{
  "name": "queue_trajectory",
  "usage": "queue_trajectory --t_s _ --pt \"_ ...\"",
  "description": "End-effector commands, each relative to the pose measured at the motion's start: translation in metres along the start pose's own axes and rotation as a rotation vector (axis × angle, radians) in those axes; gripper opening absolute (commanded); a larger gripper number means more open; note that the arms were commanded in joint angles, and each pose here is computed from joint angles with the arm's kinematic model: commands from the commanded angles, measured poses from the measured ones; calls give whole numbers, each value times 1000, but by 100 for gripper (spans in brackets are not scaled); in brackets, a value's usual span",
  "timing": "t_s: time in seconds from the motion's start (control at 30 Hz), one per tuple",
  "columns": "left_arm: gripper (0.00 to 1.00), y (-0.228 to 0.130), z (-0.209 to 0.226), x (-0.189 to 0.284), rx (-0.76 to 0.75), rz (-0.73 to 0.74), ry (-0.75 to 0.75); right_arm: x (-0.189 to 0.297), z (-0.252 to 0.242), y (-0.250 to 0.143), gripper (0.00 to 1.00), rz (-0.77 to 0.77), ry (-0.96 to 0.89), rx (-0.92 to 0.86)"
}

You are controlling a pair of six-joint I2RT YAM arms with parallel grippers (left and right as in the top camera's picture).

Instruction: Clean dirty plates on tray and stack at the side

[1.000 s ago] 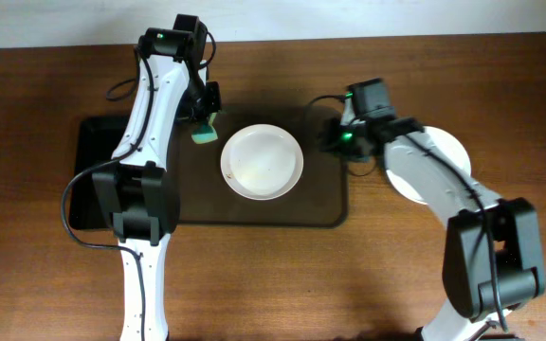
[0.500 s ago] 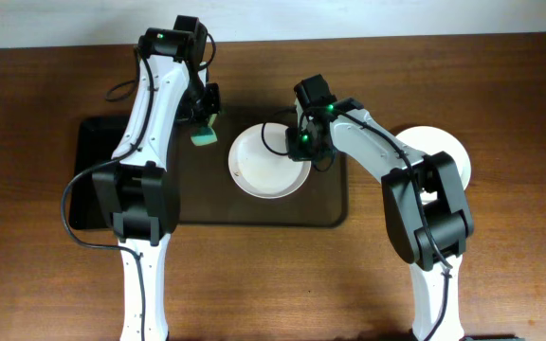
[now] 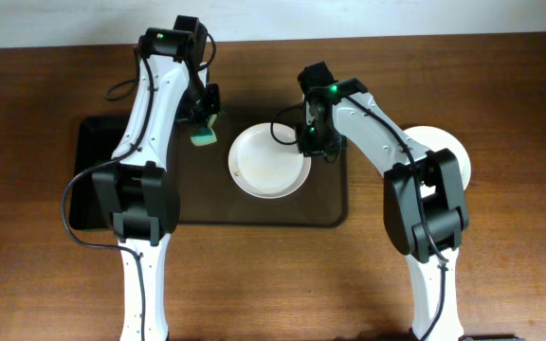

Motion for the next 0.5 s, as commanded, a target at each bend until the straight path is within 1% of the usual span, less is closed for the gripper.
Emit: queue_trajectory --t_s 0.0,0.07,0.1,0.17,0.3,0.33,0.4,0.47 --pt "1 0 0 2 -16 0 -11 -5 -3 -2 28 11 -7 -30" --pt "0 0 0 2 -16 1 -11 -13 2 -5 23 31 25 -52" --pt "1 0 0 2 -16 1 -11 -19 1 -7 19 47 23 -97" --pt "0 0 0 2 -16 1 -11 -21 3 -5 14 40 34 -128" --pt "1 -1 0 2 -16 2 -14 -33 22 -9 13 56 58 -143" --pt "1 -1 0 2 -16 3 -15 -43 29 -13 5 74 51 -208" --pt "1 -3 -3 2 -20 8 -16 -53 30 -15 4 74 18 -374" --pt "0 -5 -11 2 -31 14 -35 -55 34 -5 4 31 28 -472"
Point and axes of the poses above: each gripper's point midway between its finger pads, its own x axis back along the fingers, its own z axis along the line the jaws close on, y = z × x, the point moved 1 cm from there along x, back along the fingers, and after that the axes turned 2 degrees about x, right-handed, at the moved point
